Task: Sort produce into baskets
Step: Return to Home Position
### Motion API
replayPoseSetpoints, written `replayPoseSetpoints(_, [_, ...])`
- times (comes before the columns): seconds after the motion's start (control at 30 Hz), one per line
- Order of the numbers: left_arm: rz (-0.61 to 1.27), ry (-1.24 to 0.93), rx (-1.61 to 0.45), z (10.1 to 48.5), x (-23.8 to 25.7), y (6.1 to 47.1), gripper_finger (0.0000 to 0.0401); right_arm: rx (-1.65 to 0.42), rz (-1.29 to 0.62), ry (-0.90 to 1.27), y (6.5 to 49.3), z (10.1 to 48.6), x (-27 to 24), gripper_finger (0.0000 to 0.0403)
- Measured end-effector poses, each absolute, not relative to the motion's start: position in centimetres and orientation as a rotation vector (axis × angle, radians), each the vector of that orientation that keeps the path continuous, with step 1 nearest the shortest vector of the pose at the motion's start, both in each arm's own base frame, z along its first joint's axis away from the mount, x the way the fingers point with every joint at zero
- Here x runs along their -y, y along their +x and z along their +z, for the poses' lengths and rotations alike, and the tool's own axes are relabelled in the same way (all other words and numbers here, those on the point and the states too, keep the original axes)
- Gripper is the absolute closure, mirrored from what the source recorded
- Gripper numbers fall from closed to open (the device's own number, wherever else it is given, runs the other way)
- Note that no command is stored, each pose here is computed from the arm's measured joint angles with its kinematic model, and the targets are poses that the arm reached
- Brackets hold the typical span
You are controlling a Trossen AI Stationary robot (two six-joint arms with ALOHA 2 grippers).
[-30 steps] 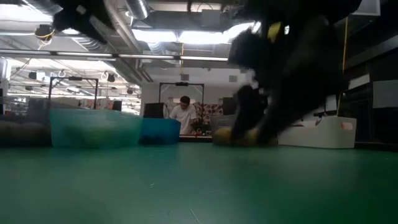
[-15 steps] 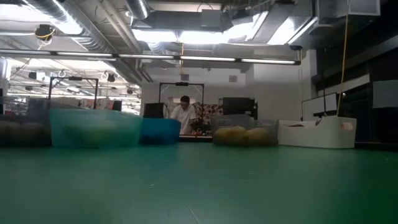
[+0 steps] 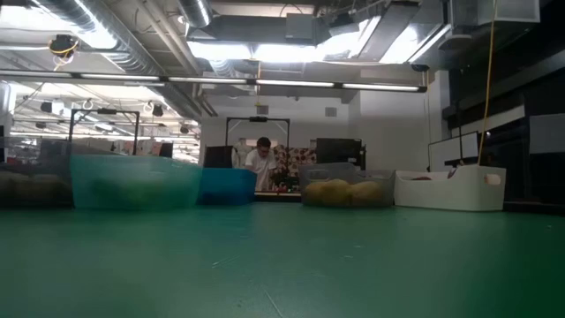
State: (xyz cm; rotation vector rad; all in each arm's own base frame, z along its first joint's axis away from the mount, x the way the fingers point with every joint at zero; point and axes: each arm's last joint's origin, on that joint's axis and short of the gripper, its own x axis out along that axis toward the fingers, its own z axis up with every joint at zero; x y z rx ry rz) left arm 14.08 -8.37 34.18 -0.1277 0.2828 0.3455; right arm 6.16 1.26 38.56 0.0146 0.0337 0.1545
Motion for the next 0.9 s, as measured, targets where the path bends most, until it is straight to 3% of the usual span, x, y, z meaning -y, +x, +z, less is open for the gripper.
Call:
replayPoseSetpoints(0.33, [0.159, -0.213, -0.118, 29.4, 8.9, 11.8, 0.0175, 0.102, 0.107, 0.07, 3.8, 33.2, -0.5, 0.0027])
replayPoseSetpoints(0.9, [0.027, -0.32, 0.127, 20.9, 7.3, 9.8, 0.0175, 0.042, 0.026, 0.202, 4.7, 26.9, -0.5, 0.0026])
